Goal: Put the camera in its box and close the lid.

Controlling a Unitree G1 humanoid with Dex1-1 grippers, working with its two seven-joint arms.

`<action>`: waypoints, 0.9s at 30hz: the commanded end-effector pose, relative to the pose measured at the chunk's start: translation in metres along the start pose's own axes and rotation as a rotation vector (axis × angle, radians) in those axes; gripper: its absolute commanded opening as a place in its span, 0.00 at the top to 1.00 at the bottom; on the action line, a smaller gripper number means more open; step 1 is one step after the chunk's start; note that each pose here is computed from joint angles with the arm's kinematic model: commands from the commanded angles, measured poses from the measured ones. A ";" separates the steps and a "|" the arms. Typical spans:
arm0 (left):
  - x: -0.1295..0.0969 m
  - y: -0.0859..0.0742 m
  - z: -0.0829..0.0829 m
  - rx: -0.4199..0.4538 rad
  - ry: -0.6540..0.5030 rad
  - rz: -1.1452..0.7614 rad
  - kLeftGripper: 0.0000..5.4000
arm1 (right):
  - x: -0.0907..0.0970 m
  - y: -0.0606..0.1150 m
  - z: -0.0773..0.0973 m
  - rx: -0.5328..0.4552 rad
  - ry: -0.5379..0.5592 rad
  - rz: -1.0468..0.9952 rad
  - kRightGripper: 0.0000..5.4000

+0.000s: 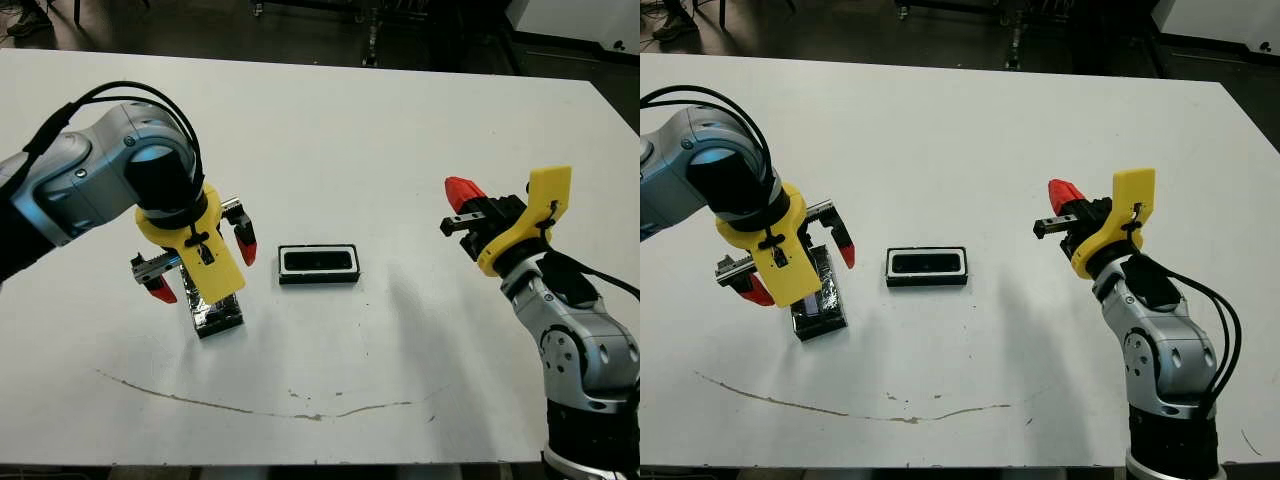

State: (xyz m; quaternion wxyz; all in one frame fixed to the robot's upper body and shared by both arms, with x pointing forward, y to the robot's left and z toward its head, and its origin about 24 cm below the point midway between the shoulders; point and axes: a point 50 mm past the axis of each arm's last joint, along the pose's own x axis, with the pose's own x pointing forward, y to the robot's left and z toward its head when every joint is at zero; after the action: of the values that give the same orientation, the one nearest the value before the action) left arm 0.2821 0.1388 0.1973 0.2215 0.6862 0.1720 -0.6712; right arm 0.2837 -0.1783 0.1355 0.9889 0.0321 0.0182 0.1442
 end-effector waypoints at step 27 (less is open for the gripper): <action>0.034 0.004 -0.016 -0.008 0.040 -0.051 0.00 | -0.007 0.002 -0.010 0.003 0.037 -0.018 1.00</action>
State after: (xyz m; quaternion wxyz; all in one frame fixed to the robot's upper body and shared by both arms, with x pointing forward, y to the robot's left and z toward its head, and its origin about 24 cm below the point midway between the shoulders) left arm 0.2943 0.1444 0.1616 0.1969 0.6944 0.1809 -0.6680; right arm 0.2779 -0.1758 0.1293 0.9892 0.0316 0.0288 0.1401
